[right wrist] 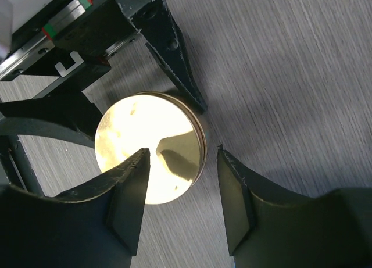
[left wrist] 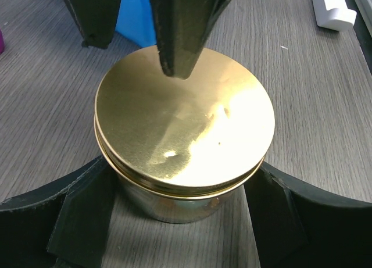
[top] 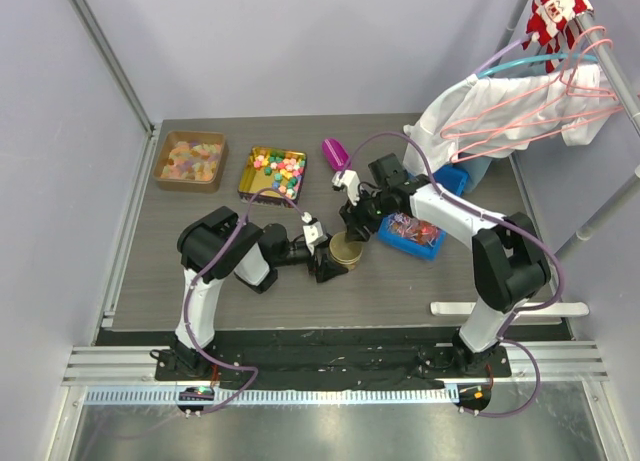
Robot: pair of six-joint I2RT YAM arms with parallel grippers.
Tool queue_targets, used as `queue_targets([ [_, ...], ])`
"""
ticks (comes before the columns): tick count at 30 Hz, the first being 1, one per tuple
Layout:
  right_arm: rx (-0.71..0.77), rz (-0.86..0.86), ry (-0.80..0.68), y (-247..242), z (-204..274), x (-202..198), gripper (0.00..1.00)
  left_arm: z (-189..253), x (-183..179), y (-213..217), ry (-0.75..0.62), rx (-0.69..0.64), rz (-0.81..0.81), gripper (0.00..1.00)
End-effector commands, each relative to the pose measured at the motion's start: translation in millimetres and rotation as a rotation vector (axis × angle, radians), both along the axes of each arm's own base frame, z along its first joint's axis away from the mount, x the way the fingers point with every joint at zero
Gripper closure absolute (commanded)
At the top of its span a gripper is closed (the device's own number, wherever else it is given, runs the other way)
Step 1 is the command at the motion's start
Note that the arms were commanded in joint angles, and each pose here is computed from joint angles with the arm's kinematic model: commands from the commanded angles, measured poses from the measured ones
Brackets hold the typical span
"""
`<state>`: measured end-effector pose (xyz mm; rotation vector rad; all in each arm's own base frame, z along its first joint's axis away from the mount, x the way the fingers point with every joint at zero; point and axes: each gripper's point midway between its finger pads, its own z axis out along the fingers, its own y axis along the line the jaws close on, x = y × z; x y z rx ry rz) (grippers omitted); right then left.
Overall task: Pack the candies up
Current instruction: Screw the bottle lid onto the packing bottle.
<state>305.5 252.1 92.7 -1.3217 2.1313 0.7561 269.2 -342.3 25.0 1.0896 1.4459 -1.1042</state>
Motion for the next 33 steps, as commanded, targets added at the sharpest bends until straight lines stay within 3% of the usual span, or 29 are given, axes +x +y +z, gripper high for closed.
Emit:
queue_targets([
  [1,0.037,0.006,-0.014,8,14,8,0.48,23,-1,-10,-0.115,-0.088,-0.036,0.20],
  [8,0.020,0.007,-0.008,7,6,8,0.55,23,1,-9,-0.112,-0.088,-0.027,0.22],
  [18,-0.022,0.015,0.014,-6,0,-6,0.76,22,4,-9,-0.103,-0.088,-0.012,0.21],
  [33,-0.111,0.029,0.072,-33,-17,-42,0.77,22,8,-9,-0.093,-0.083,0.005,0.22],
])
